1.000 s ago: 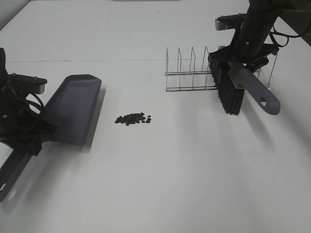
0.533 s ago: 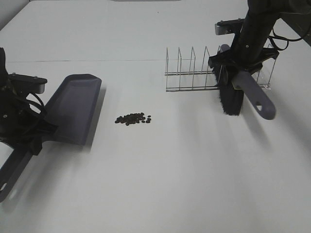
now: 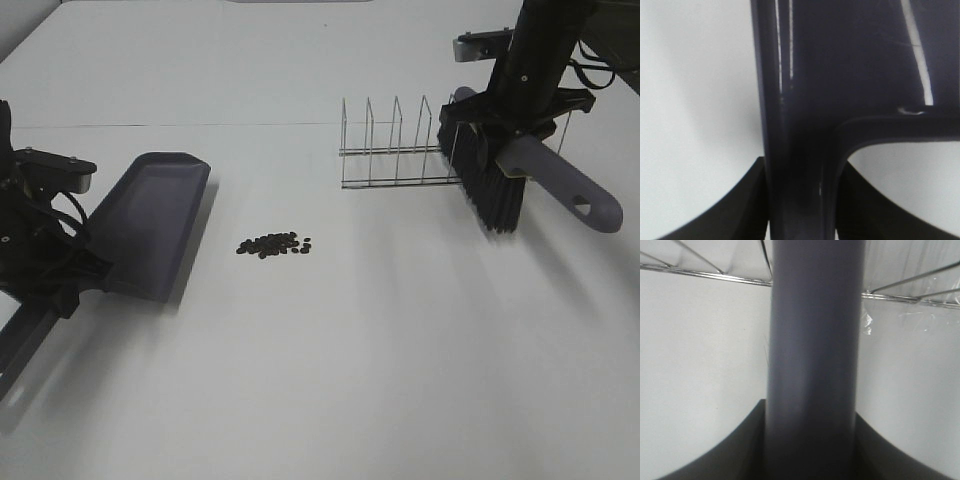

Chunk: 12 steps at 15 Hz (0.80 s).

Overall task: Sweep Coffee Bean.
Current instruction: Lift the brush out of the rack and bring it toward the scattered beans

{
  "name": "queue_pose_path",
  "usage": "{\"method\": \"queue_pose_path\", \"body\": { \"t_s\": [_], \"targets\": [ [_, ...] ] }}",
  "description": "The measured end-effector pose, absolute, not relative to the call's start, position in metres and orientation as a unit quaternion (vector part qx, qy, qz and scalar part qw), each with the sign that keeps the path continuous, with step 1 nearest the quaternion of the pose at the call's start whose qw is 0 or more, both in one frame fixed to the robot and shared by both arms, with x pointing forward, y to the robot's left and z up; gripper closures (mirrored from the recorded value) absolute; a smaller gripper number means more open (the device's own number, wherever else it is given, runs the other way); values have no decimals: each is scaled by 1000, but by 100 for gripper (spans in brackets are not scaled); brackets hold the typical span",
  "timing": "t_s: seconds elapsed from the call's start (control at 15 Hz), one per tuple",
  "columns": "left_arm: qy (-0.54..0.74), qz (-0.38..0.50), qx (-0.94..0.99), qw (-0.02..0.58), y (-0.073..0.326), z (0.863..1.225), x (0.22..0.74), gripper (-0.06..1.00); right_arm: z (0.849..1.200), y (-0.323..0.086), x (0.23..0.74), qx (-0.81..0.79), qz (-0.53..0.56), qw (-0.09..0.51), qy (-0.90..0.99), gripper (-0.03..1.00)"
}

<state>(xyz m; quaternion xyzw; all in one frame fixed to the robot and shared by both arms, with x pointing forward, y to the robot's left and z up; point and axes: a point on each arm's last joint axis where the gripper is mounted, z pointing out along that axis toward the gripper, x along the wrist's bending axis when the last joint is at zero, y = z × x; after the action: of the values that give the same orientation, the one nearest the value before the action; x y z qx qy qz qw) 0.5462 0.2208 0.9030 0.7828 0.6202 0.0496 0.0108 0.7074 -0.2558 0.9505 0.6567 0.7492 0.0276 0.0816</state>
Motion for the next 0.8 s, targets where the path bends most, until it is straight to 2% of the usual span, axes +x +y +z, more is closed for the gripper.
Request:
{"method": "queue_pose_path", "body": {
  "t_s": [0.4, 0.8],
  "targets": [
    [615, 55, 787, 7, 222, 903, 547, 61, 1009, -258, 689, 660, 43, 95, 744, 63],
    [596, 68, 800, -13, 226, 903, 547, 61, 1095, -259, 657, 660, 122, 150, 726, 63]
  ]
}}
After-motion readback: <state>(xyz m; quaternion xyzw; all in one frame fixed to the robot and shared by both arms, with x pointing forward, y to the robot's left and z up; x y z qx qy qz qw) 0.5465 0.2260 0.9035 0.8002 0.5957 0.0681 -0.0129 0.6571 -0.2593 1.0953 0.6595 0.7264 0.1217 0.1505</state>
